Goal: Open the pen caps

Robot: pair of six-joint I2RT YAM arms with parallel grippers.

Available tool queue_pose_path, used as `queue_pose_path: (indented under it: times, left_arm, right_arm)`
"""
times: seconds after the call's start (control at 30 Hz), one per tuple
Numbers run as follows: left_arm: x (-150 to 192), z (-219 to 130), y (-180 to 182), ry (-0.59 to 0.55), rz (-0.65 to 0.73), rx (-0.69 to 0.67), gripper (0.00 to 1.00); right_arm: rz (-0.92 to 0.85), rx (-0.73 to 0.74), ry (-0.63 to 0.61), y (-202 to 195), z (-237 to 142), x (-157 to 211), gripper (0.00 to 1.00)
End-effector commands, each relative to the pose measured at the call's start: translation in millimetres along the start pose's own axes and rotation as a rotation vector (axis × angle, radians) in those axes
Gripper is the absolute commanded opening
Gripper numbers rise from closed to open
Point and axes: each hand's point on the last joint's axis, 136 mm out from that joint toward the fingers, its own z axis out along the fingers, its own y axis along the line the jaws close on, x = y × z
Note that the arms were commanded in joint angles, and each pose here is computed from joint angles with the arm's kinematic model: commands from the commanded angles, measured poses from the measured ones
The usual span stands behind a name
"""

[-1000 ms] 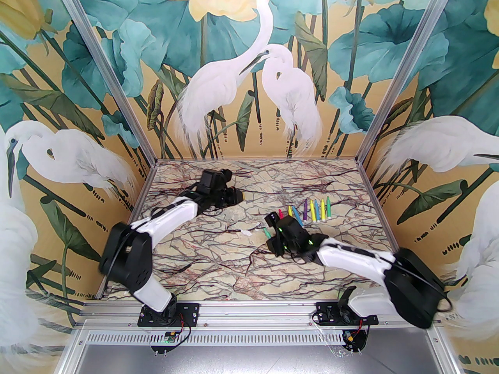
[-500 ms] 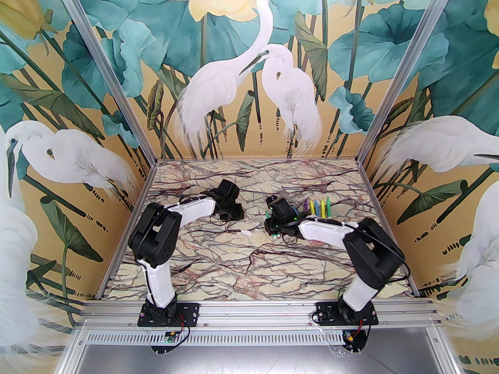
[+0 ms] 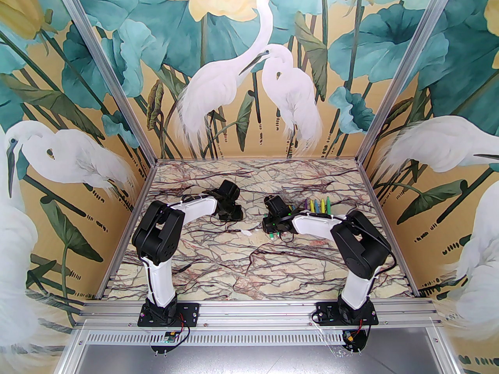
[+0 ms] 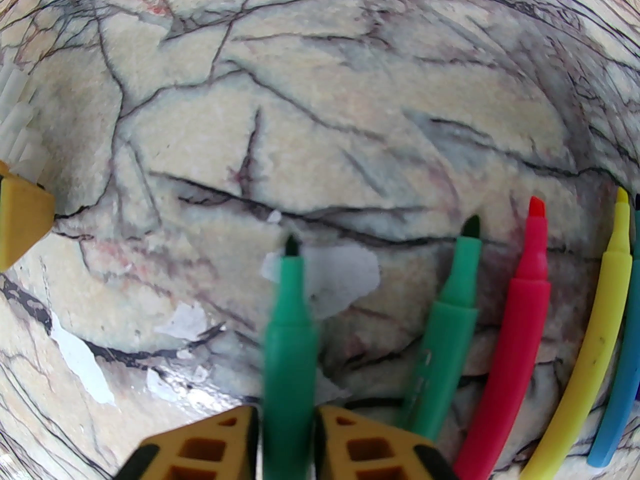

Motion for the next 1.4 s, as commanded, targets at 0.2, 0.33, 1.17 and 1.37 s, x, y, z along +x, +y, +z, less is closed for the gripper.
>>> queue_pose_path:
  times: [0.2, 0.33, 1.17, 1.37]
  left_arm:
    - [-1, -14, -9, -0.036, 0.055, 0.042, 0.34]
    - [-6, -30, -16, -0.104, 0.085, 0.085, 0.49]
    - [-47, -175, 145, -0.822, 0.042, -0.251, 1.00]
    - [-45, -178, 194, -0.979, -0.001, -0.335, 1.00]
  right_arm:
    - [-0.019, -0.090, -0.026, 8, -20, -10, 0.35]
    - [-0.018, -0.220, -0.076, 11, -43, -20, 0.40]
    - [-0.029, -0.136, -0.473, -100, -141, -63, 0.91]
    - [-0.043, 0.103, -0.605, -155, -162, -76, 0.99]
